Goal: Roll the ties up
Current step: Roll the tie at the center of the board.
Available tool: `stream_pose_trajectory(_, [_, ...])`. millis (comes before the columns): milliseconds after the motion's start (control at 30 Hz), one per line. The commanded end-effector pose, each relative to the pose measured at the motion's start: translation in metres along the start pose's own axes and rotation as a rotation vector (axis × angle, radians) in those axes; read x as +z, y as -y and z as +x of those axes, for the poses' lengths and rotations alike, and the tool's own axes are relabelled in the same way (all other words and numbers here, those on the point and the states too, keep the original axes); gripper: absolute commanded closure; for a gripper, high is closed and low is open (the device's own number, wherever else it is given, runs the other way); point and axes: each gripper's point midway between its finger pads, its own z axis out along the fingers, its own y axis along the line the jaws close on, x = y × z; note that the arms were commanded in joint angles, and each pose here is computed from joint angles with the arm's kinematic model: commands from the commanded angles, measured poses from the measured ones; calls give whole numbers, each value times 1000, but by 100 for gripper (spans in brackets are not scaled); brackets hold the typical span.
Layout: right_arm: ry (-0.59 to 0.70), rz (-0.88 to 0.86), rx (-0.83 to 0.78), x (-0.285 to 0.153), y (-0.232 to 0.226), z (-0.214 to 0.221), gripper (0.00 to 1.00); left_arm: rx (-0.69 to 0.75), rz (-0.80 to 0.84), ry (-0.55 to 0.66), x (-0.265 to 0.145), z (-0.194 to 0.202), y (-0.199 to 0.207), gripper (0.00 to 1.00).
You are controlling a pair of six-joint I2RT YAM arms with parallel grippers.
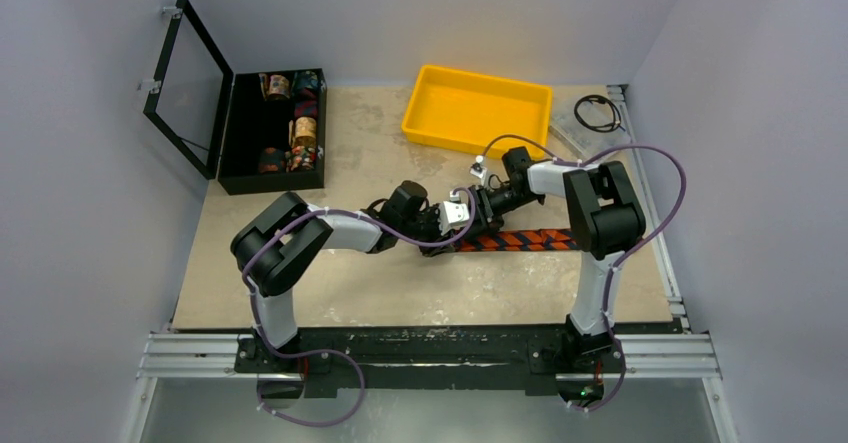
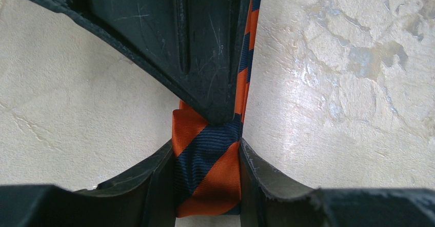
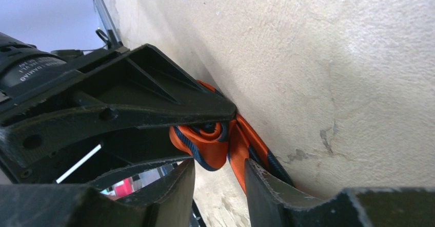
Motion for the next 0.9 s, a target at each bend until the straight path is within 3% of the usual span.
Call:
stream_pose_trajectory(0, [17,-46,-16,6,-10,-13,64,-77,41,-221,-3,69,21,79])
stream_pose_trajectory(233, [-23,8,-41,9,-1,-5,86,-79,54,-221,-2,69,23,77])
stream_pose_trajectory(333, [-43,37,-44,9,5,-1,100,-82,53,-216,-2,67,22,76])
stream_pose_trajectory(433, [-52,115,-43,6,17,4,100,-83,56,-207,-1,65,22,71])
stream_pose_trajectory(667, [-110,286,-8,6,57,19,100,-81,78,-102,0,38,17,50])
stream_pose_trajectory(867, [-125,386,-14,3,77,20,100,-30,105,1,-1,14,18,46])
